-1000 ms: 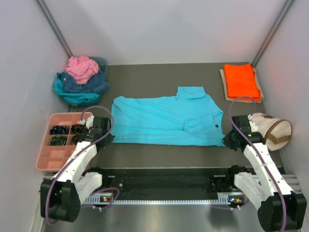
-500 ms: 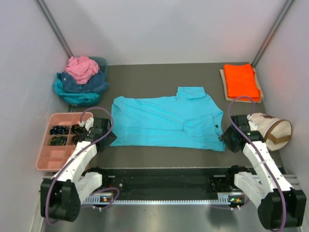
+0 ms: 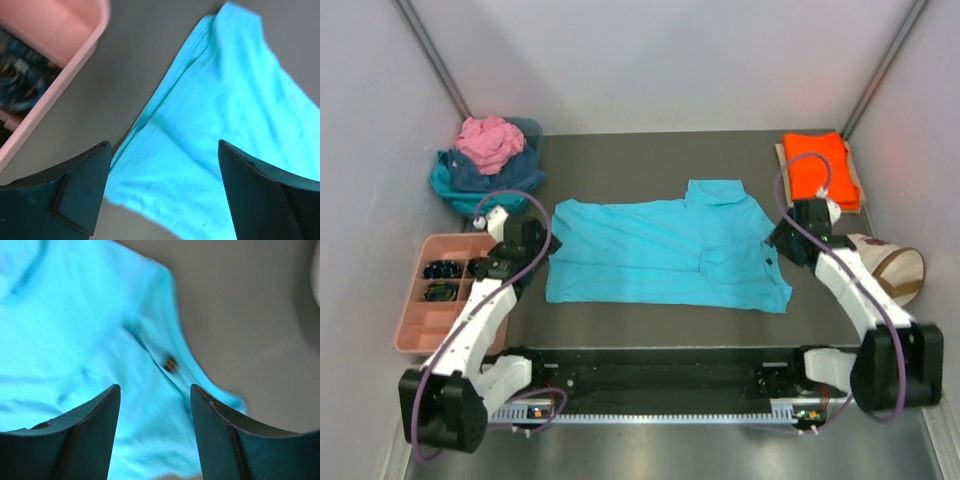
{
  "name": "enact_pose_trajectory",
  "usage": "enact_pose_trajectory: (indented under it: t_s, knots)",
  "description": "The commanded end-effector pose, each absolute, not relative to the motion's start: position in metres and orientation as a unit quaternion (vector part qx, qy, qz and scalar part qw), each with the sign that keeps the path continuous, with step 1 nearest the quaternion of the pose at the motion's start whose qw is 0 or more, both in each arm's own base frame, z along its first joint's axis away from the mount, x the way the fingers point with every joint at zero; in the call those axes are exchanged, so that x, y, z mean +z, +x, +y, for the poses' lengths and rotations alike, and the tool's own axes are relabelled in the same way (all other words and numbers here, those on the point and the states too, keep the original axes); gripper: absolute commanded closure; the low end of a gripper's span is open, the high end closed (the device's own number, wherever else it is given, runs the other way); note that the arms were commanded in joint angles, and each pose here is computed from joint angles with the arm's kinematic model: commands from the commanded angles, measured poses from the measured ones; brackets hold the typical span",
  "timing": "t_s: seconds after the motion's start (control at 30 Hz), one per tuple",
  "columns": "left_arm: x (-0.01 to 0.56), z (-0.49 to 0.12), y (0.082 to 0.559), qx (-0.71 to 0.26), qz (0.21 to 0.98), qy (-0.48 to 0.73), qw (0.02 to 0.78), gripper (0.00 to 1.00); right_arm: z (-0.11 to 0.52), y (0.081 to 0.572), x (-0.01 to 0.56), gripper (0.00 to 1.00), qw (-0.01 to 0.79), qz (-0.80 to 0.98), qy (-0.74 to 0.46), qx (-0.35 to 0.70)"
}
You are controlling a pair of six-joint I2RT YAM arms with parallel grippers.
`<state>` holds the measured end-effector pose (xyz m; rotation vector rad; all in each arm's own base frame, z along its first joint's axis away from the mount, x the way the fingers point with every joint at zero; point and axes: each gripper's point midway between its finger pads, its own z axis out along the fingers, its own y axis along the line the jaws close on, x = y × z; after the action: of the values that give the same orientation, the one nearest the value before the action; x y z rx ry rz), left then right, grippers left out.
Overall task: Fold and stack the t-shirts
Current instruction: Fold the tshirt
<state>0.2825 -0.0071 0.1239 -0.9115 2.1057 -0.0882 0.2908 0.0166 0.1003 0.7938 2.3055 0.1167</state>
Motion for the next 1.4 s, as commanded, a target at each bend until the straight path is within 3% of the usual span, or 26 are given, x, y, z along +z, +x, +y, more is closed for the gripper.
enact_pose_trajectory:
  t_s: [0.0,0.13,0.17,0.3,0.37,0.4,0.47,0.67,0.93,1.37]
  knots:
    - [0.148,-0.008,0.337,-0.035,0.821,-0.323,0.470,0.09,0.046,0.390,0.156,0.42,0.438,0.862,0.219,0.130]
    - [0.155,-0.013,0.366,-0.043,0.817,-0.305,0.487,0.07,0.073,0.463,0.162,0.42,0.422,0.878,0.149,0.169]
    - [0.154,-0.013,0.368,-0.041,0.819,-0.304,0.485,0.01,0.076,0.473,0.162,0.42,0.418,0.880,0.140,0.174]
    - [0.150,-0.016,0.374,-0.041,0.824,-0.294,0.482,0.01,0.076,0.526,0.183,0.41,0.443,0.877,0.099,0.157]
    - [0.148,-0.016,0.374,-0.040,0.825,-0.293,0.482,0.01,0.076,0.536,0.151,0.41,0.401,0.900,0.087,0.145]
    - [0.146,-0.016,0.374,-0.040,0.826,-0.292,0.480,0.01,0.078,0.551,0.165,0.41,0.413,0.897,0.068,0.142]
    - [0.145,-0.017,0.374,-0.043,0.828,-0.289,0.479,0.01,0.079,0.556,0.136,0.41,0.376,0.914,0.062,0.138]
    - [0.136,-0.016,0.378,-0.036,0.828,-0.281,0.484,0.01,0.101,0.557,0.130,0.41,0.373,0.905,0.042,0.199]
    - [0.126,-0.021,0.386,-0.039,0.841,-0.281,0.461,0.01,0.078,0.567,0.089,0.41,0.339,0.930,0.064,0.129]
    - [0.121,-0.019,0.376,-0.036,0.842,-0.289,0.455,0.01,0.076,0.570,0.048,0.41,0.297,0.943,0.071,0.132]
